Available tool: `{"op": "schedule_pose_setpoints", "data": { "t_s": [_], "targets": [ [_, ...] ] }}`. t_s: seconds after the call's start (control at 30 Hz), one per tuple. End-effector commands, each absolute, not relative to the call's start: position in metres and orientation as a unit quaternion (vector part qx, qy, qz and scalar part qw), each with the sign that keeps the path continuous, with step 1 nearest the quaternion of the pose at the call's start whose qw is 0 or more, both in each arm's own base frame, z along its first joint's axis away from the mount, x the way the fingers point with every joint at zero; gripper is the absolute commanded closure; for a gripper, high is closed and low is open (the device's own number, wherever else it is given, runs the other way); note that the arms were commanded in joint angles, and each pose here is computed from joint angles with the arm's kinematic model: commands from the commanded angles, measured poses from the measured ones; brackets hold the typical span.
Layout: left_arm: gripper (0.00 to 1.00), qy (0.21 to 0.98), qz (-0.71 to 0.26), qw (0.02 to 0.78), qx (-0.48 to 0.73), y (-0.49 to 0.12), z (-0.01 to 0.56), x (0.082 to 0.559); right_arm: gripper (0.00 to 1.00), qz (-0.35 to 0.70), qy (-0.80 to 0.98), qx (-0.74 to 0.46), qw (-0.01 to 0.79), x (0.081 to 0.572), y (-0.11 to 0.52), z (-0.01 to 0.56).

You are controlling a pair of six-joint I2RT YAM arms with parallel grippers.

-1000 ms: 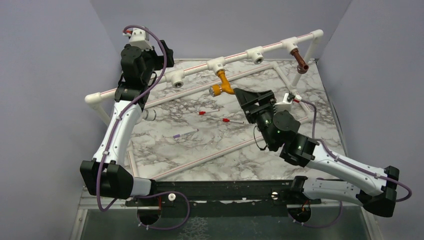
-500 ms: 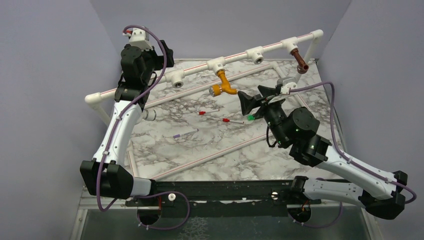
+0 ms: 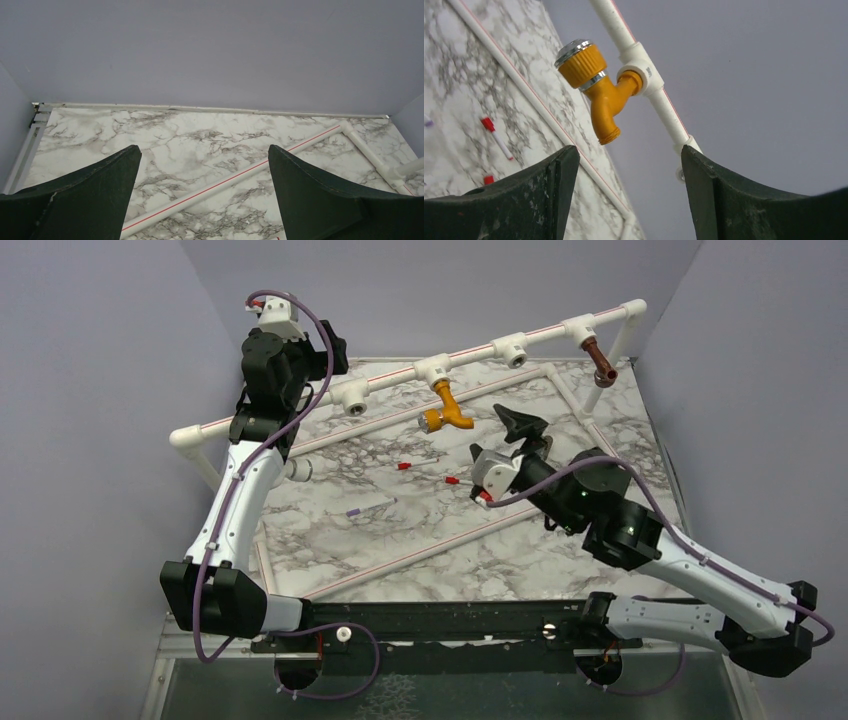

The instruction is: Install the water faucets

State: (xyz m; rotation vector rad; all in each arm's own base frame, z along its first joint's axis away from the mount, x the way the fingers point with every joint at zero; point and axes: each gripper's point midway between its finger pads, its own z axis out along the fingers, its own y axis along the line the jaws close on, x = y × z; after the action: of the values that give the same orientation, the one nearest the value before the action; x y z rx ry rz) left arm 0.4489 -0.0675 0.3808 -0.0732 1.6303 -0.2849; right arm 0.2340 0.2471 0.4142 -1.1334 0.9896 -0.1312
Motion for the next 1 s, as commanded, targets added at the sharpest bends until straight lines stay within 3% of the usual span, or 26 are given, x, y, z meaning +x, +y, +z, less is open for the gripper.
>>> {"op": "schedule_pose_setpoints", "data": {
  "t_s": [0.0,0.5,0.97],
  "targets": [
    [0.01,0.813,-0.116,0.568,-0.049,-0.055,0.289,0.442,0.22,-0.138,0.354,-0.609,0.696,0.233,0.262,0.417],
    [0.01,0.815,-0.117,0.565,-0.048,-0.056,0.287,0.443,0.27,-0.326,0.268,-0.593,0.685,0.274,0.285,0.411],
    [0.01,0.816,-0.118,0.564,-0.049,-0.056,0.286,0.443,0.43,-0.342,0.276,-0.570,0.694,0.287,0.298,0.402]
  ]
}}
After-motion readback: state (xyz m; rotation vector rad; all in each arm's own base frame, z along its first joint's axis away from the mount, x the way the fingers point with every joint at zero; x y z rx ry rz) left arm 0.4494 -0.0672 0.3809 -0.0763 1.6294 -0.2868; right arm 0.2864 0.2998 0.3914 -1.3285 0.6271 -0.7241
